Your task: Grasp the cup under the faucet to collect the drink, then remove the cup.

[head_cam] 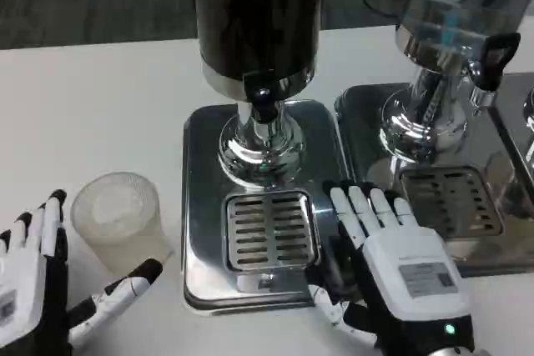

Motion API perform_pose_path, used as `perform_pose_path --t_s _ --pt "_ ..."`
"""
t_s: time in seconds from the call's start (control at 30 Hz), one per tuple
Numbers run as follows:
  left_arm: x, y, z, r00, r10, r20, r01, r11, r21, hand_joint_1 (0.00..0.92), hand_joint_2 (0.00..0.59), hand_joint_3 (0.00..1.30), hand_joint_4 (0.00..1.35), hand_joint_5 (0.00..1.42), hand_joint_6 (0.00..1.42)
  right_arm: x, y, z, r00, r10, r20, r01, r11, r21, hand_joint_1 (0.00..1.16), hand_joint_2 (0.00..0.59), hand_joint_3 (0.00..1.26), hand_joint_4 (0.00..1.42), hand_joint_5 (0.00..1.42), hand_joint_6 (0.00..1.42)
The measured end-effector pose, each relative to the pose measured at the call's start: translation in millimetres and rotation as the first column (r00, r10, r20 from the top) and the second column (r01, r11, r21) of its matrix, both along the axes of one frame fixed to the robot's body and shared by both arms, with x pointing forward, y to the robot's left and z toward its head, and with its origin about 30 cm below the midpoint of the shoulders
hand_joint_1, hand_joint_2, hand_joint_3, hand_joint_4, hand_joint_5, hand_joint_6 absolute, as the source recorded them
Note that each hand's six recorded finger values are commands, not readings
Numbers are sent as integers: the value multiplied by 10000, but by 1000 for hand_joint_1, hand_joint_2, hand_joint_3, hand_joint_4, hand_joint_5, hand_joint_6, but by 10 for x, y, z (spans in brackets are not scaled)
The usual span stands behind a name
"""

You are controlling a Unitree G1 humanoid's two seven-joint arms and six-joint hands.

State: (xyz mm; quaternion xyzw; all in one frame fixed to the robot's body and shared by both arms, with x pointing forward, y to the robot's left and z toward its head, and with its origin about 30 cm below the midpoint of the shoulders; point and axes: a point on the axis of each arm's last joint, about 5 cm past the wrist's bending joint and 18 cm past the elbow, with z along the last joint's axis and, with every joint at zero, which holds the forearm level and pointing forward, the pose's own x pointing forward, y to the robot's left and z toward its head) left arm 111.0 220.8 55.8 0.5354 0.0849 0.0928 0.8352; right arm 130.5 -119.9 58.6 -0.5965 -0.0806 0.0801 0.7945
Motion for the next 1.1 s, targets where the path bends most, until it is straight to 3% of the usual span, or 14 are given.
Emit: perform_pose_path --t_s 0.43,0.6,0.67,0.9,1.1 --pt "1 3 6 10000 -38 92 40 9997 -226 0 38 0 0 0 0 0 2 1 10000 -10 -3 10 10000 15 320 411 0 0 0 0" --pt "2 14 21 9963 -100 849 134 9991 -396 0 0 0 0 0 0 6 -6 3 10000 -41 5 41 10000 16 320 411 0 0 0 0" --pt "1 32 19 9959 -57 906 99 9989 -467 0 0 0 0 0 0 9 -6 4 10000 -41 12 41 10000 15 320 411 0 0 0 0" --pt "81 113 -40 9883 140 1517 213 9733 -2287 0 0 0 0 0 0 26 -24 11 9998 -186 47 186 9998 2 320 411 0 0 0 0" --pt "163 120 -85 9854 -263 1682 736 9567 -2815 0 0 0 0 0 0 47 -19 22 9996 -265 60 265 9996 26 319 411 0 0 0 0"
